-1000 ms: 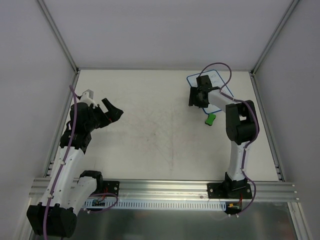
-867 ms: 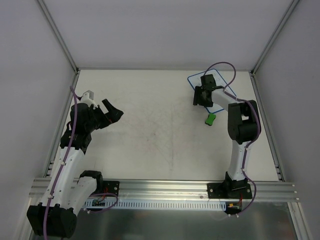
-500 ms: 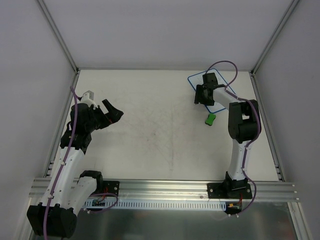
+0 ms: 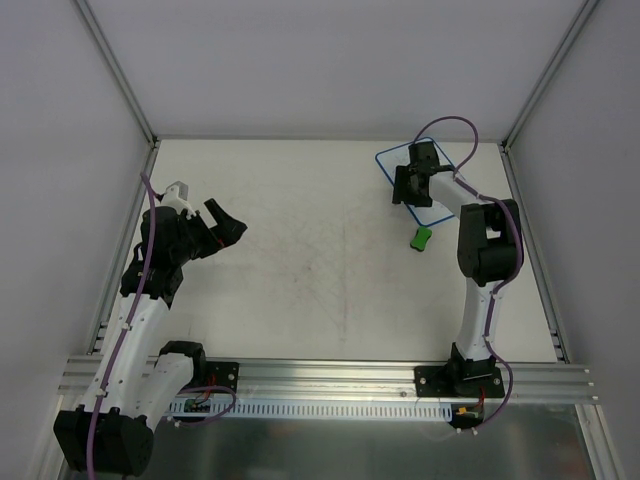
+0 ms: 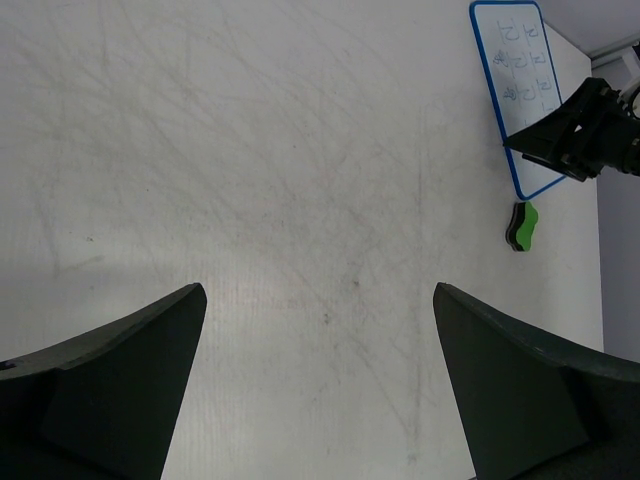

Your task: Erase the whiteboard

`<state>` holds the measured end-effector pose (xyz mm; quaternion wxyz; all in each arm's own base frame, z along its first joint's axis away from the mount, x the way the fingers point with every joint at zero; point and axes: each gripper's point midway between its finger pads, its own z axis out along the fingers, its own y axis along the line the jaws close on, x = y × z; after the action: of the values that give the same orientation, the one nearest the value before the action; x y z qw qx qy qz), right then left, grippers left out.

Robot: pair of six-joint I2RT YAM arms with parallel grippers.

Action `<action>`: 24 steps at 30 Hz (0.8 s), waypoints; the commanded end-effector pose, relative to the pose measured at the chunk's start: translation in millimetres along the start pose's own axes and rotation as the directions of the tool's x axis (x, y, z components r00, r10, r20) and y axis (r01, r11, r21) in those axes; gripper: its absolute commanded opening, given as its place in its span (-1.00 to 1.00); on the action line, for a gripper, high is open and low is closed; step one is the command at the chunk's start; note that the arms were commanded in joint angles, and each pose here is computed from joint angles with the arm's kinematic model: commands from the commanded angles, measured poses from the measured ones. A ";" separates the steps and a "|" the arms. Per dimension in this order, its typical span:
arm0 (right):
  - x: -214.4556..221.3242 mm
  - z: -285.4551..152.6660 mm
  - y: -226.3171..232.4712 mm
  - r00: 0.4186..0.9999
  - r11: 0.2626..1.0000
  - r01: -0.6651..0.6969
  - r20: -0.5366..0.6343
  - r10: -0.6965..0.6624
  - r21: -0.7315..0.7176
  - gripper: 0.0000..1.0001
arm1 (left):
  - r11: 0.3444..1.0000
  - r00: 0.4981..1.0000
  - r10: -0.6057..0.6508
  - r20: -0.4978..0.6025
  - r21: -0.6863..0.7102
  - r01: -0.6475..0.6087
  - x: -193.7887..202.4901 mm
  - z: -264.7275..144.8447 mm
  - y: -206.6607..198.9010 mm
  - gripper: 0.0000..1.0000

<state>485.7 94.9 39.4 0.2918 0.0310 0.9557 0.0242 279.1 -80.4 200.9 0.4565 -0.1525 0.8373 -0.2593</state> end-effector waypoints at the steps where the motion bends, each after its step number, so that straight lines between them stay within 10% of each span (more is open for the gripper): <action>1: -27.0 -13.1 -2.8 0.998 1.000 -0.008 0.066 0.007 0.010 0.23 | 1.000 1.000 0.022 0.018 0.003 -0.022 -7.3 -0.1 -4.0 0.98; 12: 7.7 11.4 6.6 0.992 0.992 -0.113 -0.063 0.110 -0.048 0.25 | 1.000 1.000 0.024 -0.004 -0.004 -0.024 -8.5 6.1 -3.8 0.98; 24: 83.2 -16.7 116.2 0.967 0.951 -0.057 -0.254 -0.023 -0.304 0.17 | 1.000 0.999 0.010 -0.040 -0.003 -0.010 -6.0 14.0 -4.2 0.97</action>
<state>469.7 158.2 30.7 0.2521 0.0293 0.9588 0.1279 289.0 -80.9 182.9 0.4238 -0.1597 0.8556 -0.2505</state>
